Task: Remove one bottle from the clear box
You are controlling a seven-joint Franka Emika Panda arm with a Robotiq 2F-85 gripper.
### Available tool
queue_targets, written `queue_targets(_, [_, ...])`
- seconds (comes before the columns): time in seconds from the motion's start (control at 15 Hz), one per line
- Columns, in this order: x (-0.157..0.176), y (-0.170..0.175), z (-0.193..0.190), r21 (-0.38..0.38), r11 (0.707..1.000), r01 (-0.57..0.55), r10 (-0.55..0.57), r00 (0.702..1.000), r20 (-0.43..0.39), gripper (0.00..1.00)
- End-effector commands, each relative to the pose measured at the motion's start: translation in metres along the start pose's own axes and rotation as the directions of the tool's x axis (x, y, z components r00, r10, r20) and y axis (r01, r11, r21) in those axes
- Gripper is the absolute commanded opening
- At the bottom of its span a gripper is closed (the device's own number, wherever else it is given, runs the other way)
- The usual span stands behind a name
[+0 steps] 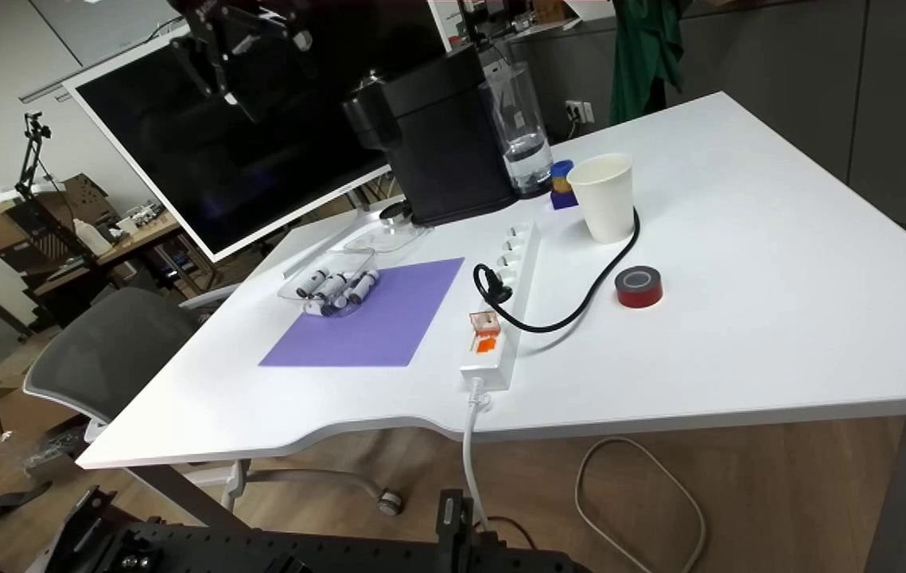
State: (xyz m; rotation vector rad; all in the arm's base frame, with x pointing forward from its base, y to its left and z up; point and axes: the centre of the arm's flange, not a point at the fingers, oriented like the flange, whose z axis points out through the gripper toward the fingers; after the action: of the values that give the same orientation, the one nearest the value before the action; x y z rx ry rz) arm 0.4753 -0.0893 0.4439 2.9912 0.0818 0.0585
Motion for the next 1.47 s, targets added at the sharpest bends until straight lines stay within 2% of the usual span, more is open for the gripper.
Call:
queue_targets(0.0, [0.059,-0.027,0.047,-0.047,0.995,-0.086,0.086,0.996,-0.008,1.00])
queue_targets(0.47, [0.105,-0.097,0.142,0.003,0.998,-0.067,0.066,0.991,0.120,1.00])
queue_targets(0.8, [0.127,-0.143,0.173,0.070,0.997,-0.019,0.007,0.986,0.165,1.00])
queue_targets(0.87, [0.106,-0.135,0.174,0.052,0.999,-0.009,0.001,0.989,0.146,1.00])
queue_targets(1.13, [0.115,-0.148,0.180,0.067,0.998,-0.002,-0.008,0.988,0.155,1.00])
queue_targets(1.4, [0.125,-0.170,0.199,0.070,0.997,-0.023,0.020,0.999,0.047,1.00])
